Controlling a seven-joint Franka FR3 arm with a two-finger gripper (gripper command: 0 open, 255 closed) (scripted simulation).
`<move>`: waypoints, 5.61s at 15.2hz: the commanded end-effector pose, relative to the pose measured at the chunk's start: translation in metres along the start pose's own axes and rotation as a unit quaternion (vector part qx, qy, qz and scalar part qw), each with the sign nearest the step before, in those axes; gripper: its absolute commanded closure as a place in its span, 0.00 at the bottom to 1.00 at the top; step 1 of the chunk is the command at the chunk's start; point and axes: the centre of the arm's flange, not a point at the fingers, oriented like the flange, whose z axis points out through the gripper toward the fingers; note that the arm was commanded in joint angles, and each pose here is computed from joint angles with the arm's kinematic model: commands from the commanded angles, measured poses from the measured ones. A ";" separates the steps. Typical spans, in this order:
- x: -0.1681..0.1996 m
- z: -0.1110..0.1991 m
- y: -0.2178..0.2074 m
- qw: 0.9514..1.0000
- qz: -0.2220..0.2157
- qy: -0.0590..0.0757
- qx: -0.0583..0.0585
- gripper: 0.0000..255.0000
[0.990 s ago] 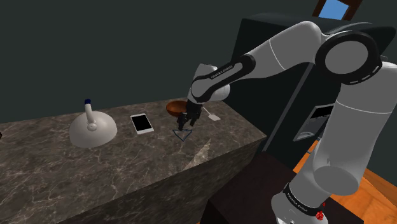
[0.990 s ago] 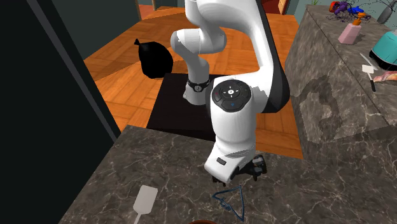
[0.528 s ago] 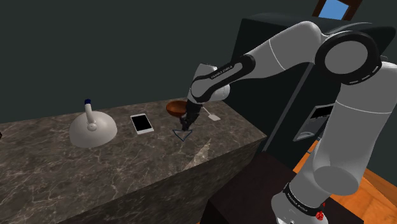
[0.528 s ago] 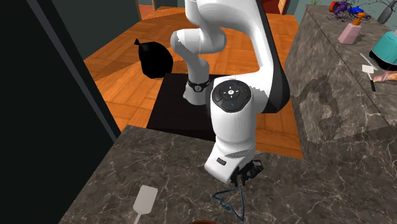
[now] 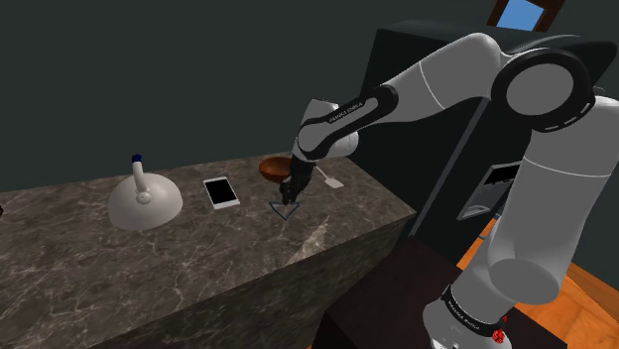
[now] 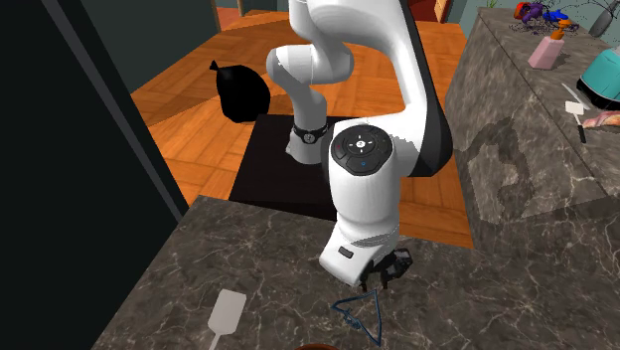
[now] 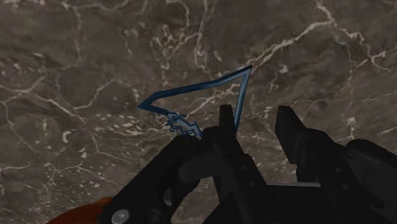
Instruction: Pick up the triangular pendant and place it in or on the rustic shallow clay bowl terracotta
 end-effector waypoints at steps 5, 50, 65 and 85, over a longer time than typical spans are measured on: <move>0.032 0.012 0.052 0.997 0.054 -0.040 -0.035 0.00; 0.038 -0.044 0.043 0.996 0.062 -0.045 -0.040 1.00; 0.093 -0.105 0.074 0.996 0.062 -0.045 -0.040 1.00; 0.183 -0.071 0.160 0.996 0.062 -0.045 -0.040 1.00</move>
